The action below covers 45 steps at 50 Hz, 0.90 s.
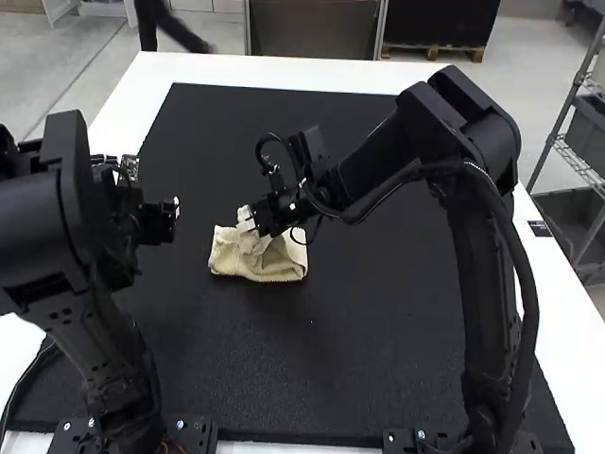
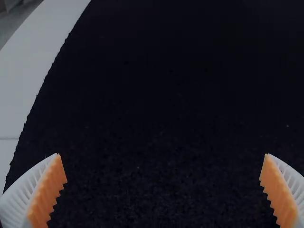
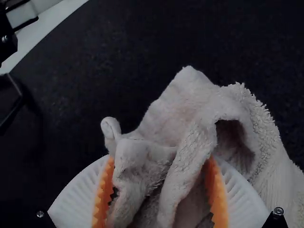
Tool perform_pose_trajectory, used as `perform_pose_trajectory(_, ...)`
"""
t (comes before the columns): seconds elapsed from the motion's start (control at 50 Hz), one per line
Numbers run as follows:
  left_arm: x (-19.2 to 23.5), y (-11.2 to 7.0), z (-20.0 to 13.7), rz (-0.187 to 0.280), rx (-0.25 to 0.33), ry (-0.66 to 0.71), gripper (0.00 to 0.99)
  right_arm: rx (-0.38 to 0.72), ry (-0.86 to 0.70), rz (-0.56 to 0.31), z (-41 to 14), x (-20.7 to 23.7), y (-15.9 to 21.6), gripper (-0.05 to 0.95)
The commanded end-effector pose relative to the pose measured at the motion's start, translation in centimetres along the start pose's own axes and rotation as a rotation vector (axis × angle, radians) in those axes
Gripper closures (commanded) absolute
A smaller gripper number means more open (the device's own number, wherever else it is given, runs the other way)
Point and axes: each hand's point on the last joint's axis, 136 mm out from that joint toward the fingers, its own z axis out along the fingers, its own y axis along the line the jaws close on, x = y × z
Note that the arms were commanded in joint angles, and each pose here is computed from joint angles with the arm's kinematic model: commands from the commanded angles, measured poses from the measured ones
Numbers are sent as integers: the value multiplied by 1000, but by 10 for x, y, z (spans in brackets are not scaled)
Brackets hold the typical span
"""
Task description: Fold the towel.
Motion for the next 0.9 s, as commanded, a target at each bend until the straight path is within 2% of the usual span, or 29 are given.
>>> perform_pose_trajectory(0.0, -1, -3, -3, -4, 12, -10, 36, -37, -25, -16, 5, -15, 15, 421)
perform_pose_trajectory(0.16, 1, -4, -4, -5, 14, -7, 38, -42, -31, 1, 5, -19, 16, 421)
perform_pose_trajectory(0.5, 1, -4, -4, -7, 16, -8, 38, -133, -30, 11, 12, -27, 44, 395)
perform_pose_trajectory(0.7, 1, -4, -4, -6, 17, -9, 38, -136, -37, 14, 7, -31, 42, 407)
perform_pose_trajectory(0.72, 1, -4, -4, -6, 16, -9, 38, -141, -37, 13, 7, -31, 42, 466)
perform_pose_trajectory(0.8, 1, -4, -4, -7, 14, -8, 38, -145, -38, 11, 4, -31, 41, 875)
perform_pose_trajectory(0.82, 1, -4, -4, -8, 17, -8, 38, -143, -40, 12, 4, -32, 40, 923)
perform_pose_trajectory(0.88, 1, -4, -4, -8, 17, -8, 38, -140, -39, 20, 3, -31, 36, 918)
